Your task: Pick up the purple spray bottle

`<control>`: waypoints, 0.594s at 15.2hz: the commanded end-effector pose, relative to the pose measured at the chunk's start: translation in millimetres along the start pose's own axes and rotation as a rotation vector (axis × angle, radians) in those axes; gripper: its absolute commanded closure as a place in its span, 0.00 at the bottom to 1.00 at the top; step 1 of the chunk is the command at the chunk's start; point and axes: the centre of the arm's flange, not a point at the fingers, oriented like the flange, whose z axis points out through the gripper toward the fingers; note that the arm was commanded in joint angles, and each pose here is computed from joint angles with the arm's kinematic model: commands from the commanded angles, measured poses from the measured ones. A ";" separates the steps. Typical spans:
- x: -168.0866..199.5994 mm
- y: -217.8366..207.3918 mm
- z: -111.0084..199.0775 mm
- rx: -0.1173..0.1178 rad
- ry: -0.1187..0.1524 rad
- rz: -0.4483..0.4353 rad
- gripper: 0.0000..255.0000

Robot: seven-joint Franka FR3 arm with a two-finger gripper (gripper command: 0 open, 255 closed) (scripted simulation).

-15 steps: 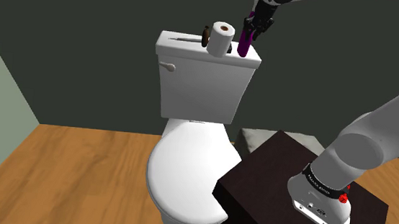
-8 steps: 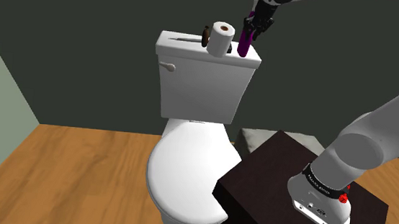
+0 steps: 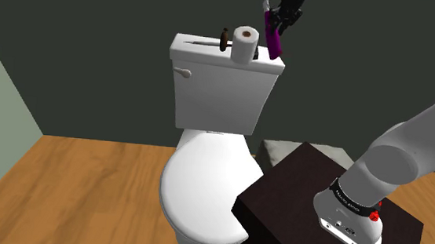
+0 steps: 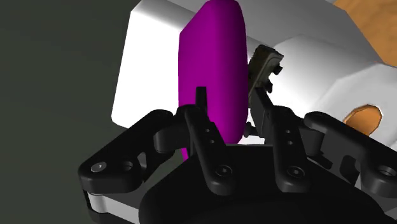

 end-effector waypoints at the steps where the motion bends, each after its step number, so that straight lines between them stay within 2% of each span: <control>1: 2.9 0.3 -10.4 0.000 0.000 0.000 1.00; 7: 12.8 2.9 -40.4 0.000 0.000 0.000 1.00; 9: 13.0 2.9 -41.1 0.000 0.000 0.000 1.00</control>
